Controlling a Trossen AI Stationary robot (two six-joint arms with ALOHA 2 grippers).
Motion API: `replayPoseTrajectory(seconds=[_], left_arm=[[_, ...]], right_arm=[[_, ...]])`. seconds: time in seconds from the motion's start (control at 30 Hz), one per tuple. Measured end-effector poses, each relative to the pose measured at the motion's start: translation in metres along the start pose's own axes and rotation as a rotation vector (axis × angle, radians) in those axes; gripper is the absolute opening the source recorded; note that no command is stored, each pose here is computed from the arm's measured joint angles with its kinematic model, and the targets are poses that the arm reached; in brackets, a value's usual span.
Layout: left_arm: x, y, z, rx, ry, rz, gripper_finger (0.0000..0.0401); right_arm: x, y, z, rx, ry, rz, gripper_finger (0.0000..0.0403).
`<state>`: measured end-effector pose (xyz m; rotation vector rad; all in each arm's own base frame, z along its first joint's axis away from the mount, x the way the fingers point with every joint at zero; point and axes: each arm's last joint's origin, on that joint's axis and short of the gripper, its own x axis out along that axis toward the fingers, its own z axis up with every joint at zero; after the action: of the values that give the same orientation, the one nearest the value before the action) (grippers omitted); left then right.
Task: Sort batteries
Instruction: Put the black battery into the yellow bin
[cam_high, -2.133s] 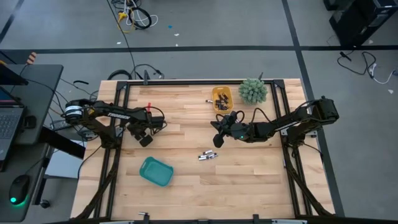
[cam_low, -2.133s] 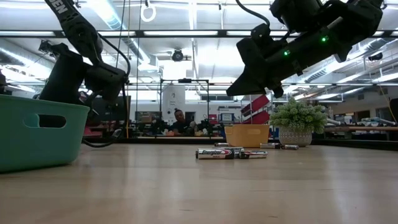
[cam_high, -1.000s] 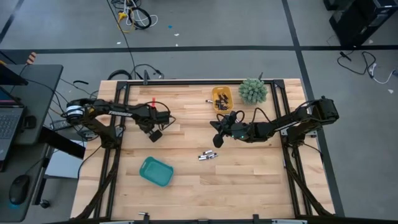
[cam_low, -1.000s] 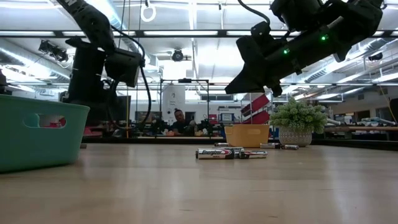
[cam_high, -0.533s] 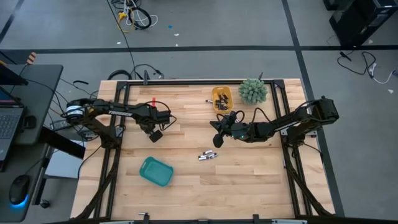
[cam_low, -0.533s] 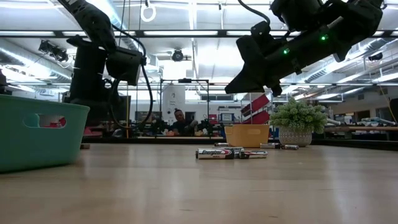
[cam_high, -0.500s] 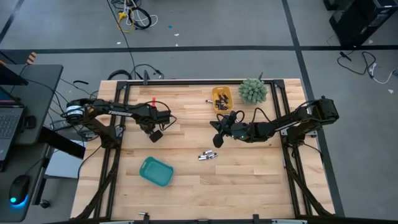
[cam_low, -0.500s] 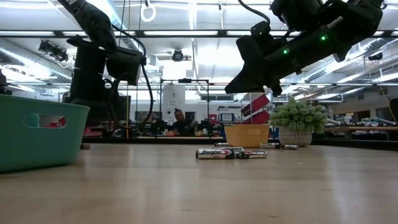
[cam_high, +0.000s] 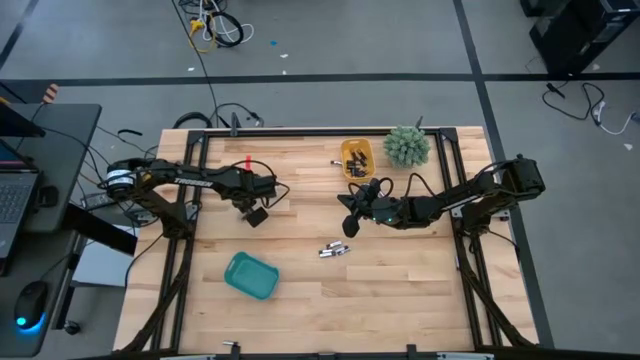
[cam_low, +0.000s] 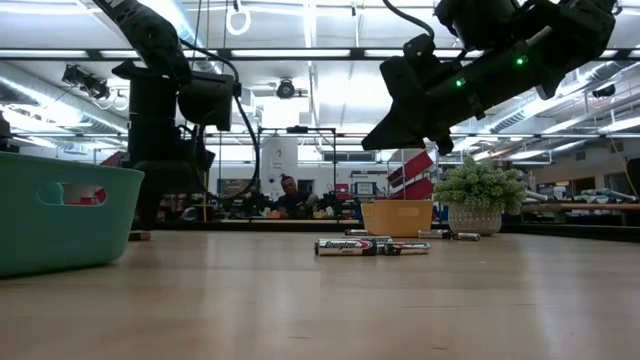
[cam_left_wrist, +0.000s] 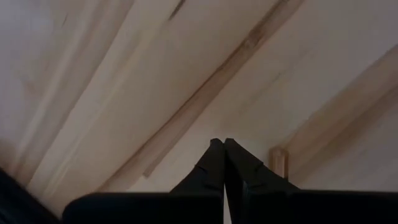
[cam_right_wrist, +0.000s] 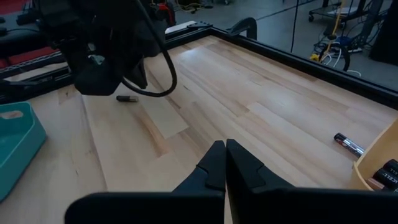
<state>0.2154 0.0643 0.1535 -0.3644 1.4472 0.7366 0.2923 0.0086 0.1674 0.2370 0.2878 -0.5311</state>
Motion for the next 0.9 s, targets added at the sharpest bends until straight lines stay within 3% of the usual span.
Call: replayPoseTrajectory(seconds=[0.3,0.7,0.9], left_arm=[[-0.001,-0.005,0.006,0.045,-0.088,0.003,0.0],[-0.011,-0.016,-0.01,0.092,-0.024,0.052,0.0],[-0.024,-0.03,-0.01,0.142,-0.071,0.034,0.0]], right_arm=[[0.0,0.0,0.0,-0.001,0.0,0.0,0.0],[0.002,-0.003,0.001,0.022,-0.002,-0.011,0.0],[0.002,-0.004,0.002,0.025,-0.004,-0.013,0.0]])
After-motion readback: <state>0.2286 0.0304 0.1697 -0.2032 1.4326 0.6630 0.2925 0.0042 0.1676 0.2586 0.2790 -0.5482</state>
